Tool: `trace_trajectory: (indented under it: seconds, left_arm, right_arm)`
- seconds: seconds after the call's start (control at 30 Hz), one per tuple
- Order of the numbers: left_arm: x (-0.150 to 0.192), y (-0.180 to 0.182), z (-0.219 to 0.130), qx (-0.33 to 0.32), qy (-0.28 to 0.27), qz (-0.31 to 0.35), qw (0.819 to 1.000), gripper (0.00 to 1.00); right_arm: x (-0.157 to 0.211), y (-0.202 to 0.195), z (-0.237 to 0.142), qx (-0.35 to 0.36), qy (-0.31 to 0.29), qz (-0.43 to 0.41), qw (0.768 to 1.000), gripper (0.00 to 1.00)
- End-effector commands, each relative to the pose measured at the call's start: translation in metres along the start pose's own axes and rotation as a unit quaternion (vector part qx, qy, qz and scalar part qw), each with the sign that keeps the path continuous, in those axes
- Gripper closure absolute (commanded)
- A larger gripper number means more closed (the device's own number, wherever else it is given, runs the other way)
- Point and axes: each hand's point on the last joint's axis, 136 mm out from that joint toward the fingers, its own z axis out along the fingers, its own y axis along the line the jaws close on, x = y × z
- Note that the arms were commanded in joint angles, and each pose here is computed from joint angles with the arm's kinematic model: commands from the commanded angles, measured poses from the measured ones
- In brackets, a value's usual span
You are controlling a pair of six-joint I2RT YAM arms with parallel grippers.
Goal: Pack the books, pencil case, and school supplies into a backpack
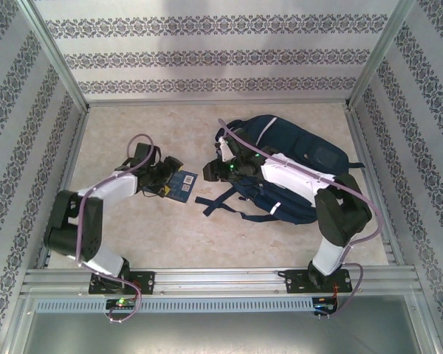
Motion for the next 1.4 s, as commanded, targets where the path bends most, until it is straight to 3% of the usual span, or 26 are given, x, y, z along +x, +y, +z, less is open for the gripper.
trace_trajectory:
  seconds: [0.0,0.13,0.27,0.37,0.53,1.0,1.13,1.37]
  left_arm:
    - [-0.031,-0.013,-0.037,-0.002,-0.065,0.042,0.997,0.12]
    - [-0.066,-0.007,-0.047,-0.025,-0.085,0.064,0.994,0.1]
    - [-0.095,-0.003,-0.032,-0.048,-0.076,0.075,0.993,0.11]
    - [-0.119,0.009,-0.02,-0.085,-0.072,0.076,0.991,0.11]
    - [-0.14,0.014,0.002,-0.091,-0.052,0.072,0.992,0.13]
    - [-0.111,0.046,0.041,-0.098,0.035,-0.002,0.995,0.15]
    - [-0.093,0.052,0.042,-0.076,0.053,-0.042,0.995,0.17]
    - [-0.08,0.058,0.025,-0.073,0.046,-0.052,0.995,0.18]
  right_arm:
    - [-0.006,0.007,0.012,-0.02,0.002,0.034,0.999,0.45]
    - [-0.006,0.009,0.037,-0.037,0.012,0.094,0.995,0.47]
    - [-0.007,0.016,0.064,-0.039,0.015,0.11,0.993,0.48]
    - [-0.01,0.01,0.083,-0.018,0.013,0.117,0.993,0.48]
    - [-0.015,-0.011,0.103,0.03,0.006,0.123,0.992,0.46]
    - [-0.021,-0.01,0.14,0.003,0.043,0.128,0.991,0.48]
    - [-0.028,-0.001,0.138,-0.019,0.046,0.125,0.991,0.48]
    - [-0.044,0.018,0.122,-0.072,0.036,0.14,0.987,0.49]
